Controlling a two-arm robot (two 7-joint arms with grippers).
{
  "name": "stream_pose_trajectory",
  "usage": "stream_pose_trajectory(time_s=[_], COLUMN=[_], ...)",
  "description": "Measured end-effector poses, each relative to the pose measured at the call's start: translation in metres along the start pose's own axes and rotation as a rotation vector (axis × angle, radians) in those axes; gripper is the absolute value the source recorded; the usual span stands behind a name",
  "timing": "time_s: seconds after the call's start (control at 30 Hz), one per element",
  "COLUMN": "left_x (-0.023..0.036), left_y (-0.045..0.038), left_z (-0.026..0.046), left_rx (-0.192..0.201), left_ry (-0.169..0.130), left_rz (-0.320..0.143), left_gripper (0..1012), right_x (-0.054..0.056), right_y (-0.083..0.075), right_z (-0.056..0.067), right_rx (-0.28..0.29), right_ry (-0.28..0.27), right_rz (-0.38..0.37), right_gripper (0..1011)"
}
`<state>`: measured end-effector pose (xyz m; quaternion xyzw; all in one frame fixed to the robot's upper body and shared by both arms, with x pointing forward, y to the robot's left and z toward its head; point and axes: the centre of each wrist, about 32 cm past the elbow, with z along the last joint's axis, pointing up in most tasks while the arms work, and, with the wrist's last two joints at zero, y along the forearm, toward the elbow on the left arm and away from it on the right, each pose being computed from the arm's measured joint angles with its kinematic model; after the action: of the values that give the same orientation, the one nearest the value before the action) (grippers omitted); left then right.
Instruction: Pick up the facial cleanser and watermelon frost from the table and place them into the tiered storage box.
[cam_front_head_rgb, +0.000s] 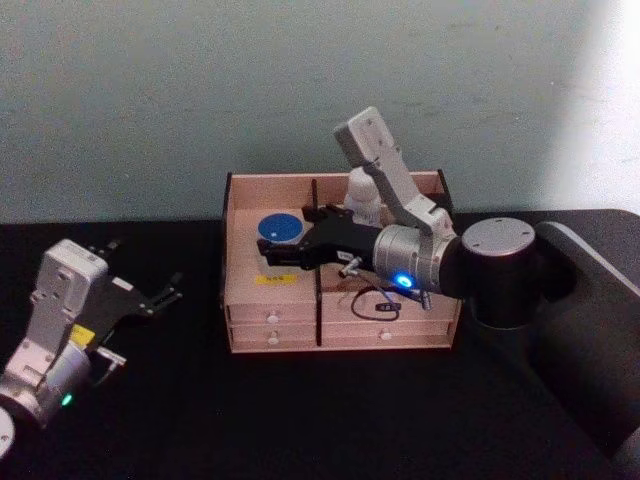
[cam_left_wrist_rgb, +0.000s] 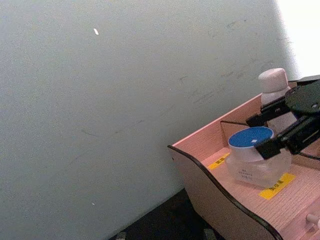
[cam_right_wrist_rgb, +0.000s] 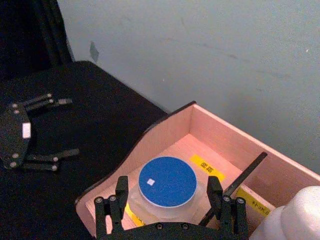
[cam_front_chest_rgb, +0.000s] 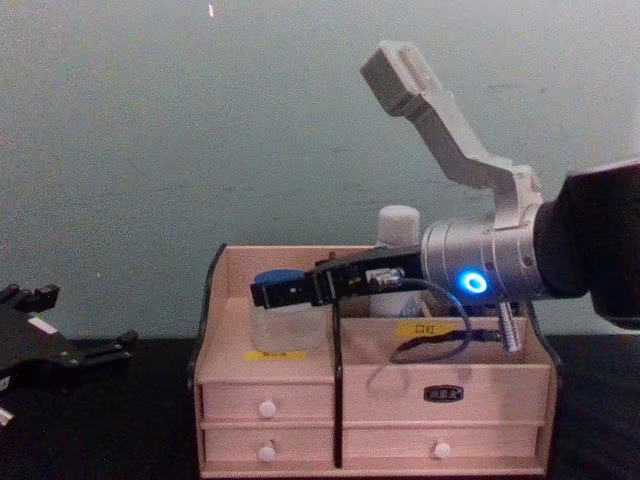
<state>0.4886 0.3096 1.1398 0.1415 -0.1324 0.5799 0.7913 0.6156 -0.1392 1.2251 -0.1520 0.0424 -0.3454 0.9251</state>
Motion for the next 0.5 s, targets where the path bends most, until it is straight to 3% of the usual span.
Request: stream_pose_trajectory(time_s=[0.23,0.5], left_x=[0.0,0.0], left_y=[0.0,0.0], left_z=[0.0,0.0], left_rx=[0.0,0.0], left_ry=[0.0,0.0], left_rz=[0.0,0.0], left_gripper=[1001,1001], right_x=[0.001,0.004], right_y=[-0.01,-0.037], right_z=[0.006,0.017], right_rx=[0.055,0.164], right_ry=[0.014,0.019], right_rz=[0.006,-0.025], right_gripper=[1002,1002])
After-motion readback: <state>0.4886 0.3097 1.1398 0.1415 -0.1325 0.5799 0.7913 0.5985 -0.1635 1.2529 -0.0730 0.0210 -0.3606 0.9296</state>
